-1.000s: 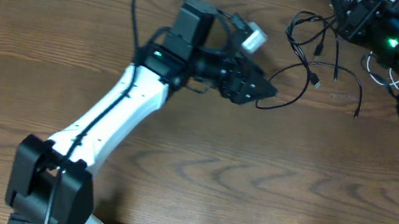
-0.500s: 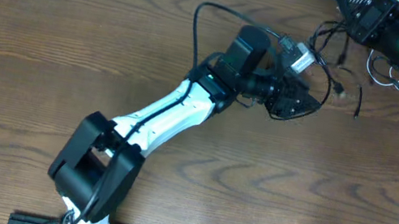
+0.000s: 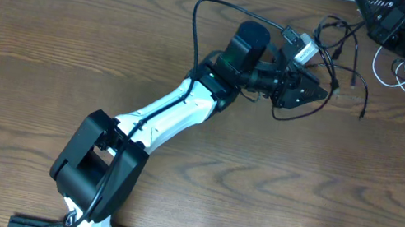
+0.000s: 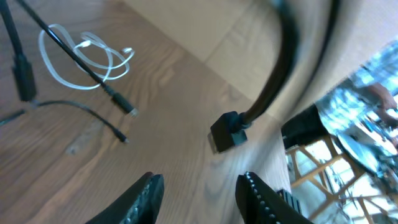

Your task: Untangle cables

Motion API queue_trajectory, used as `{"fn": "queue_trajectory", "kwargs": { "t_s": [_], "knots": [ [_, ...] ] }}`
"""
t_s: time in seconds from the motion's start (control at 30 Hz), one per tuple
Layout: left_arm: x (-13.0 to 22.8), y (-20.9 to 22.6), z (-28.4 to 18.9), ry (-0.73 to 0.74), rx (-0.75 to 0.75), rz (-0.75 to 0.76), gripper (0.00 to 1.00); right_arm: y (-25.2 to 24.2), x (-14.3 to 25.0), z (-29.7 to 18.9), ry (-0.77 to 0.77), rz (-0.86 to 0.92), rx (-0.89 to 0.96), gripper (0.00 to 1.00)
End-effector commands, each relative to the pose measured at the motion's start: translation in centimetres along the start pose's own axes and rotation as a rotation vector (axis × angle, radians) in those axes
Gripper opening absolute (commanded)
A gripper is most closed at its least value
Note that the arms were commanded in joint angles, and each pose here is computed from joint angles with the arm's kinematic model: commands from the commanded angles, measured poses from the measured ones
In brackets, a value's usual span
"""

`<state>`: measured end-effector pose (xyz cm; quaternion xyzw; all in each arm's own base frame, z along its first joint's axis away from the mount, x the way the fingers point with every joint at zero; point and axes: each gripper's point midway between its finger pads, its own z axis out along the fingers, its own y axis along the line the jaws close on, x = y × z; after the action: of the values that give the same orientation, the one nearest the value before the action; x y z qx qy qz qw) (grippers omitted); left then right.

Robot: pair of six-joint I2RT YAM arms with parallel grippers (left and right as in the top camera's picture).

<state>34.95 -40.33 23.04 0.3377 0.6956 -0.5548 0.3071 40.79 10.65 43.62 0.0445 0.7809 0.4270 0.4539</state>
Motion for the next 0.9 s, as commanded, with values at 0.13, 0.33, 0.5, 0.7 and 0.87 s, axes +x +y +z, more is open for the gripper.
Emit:
{"fn": "queue_trajectory", "kwargs": {
  "t_s": [0.13,0.33,0.5,0.7,0.87],
  "knots": [
    [-0.7,-2.8,-2.9,0.027,0.246,0.062,0.55,-0.6,-1.2,-0.9,-0.034,0.006,0.009,0.01],
    [-1.0,-3.9,-2.8,0.022,0.287,0.094,0.59,0.1,-1.8,-0.8,-0.058,0.036,-0.016,0.01],
    [-1.1,-3.9,-2.5,0.012,0.274,0.104,0.60,1.4,-2.6,-0.7,-0.086,0.069,-0.064,0.01],
    [-2.0,-2.4,-2.1,-0.035,0.178,0.104,0.61,2.6,-3.1,-0.7,-0.106,0.105,-0.105,0.01],
    [-2.6,-1.4,-1.3,-0.076,0.089,0.102,0.61,3.6,-3.5,-0.7,-0.118,0.127,-0.142,0.01]
  ]
}}
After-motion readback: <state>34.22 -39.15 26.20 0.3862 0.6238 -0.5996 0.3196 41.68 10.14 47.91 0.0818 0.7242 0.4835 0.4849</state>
